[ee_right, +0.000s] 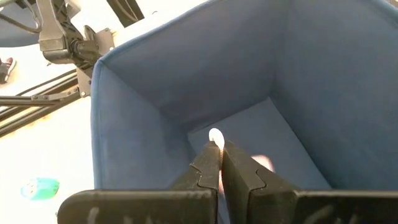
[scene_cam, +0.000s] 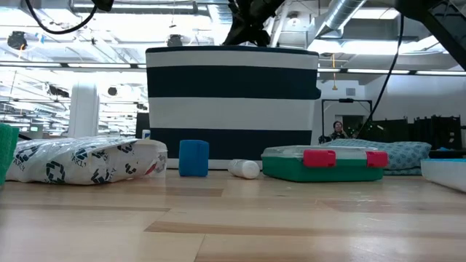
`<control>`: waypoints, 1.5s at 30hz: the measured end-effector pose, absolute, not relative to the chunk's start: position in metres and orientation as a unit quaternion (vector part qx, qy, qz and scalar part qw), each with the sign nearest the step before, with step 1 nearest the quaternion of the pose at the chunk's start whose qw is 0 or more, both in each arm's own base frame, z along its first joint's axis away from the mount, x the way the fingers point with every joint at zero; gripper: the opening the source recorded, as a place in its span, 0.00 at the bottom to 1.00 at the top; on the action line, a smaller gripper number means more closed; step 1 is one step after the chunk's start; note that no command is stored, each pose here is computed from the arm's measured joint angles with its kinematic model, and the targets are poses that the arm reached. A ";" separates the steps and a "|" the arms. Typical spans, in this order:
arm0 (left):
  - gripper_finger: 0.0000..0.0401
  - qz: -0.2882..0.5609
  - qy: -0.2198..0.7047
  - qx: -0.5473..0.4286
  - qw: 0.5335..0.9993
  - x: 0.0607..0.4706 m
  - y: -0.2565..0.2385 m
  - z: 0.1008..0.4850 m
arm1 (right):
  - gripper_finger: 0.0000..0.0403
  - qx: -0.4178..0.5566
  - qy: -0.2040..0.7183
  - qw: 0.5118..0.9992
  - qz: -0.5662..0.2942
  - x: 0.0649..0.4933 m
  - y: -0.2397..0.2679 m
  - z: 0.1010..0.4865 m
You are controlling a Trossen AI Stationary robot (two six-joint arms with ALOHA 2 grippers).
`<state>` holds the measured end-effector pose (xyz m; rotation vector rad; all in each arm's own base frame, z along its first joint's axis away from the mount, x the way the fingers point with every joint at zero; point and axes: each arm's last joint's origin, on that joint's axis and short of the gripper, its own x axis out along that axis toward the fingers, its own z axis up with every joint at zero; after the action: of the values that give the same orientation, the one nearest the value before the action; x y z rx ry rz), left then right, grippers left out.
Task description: Pick & place medical supplies in basket/bin
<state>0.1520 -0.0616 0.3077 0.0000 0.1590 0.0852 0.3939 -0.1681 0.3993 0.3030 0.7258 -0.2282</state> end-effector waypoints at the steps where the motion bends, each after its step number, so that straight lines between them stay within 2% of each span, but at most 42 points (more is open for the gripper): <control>1: 0.69 0.042 0.079 0.000 0.996 0.152 -0.062 0.308 | 0.00 0.147 0.353 0.917 -0.111 0.394 -0.168 0.399; 36: 0.69 0.042 0.080 0.000 0.996 0.152 -0.062 0.308 | 0.00 0.146 0.353 0.918 -0.108 0.395 -0.166 0.399; 40: 0.69 0.042 0.080 0.001 0.996 0.152 -0.062 0.308 | 0.03 0.146 0.353 0.918 -0.107 0.395 -0.166 0.399; 45: 0.69 0.043 0.087 0.004 0.995 0.152 -0.061 0.306 | 0.11 0.146 0.353 0.918 -0.107 0.395 -0.166 0.399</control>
<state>0.1518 -0.0615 0.3063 0.0081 0.1733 0.0856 0.3949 -0.1660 0.3991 0.3012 0.7270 -0.2198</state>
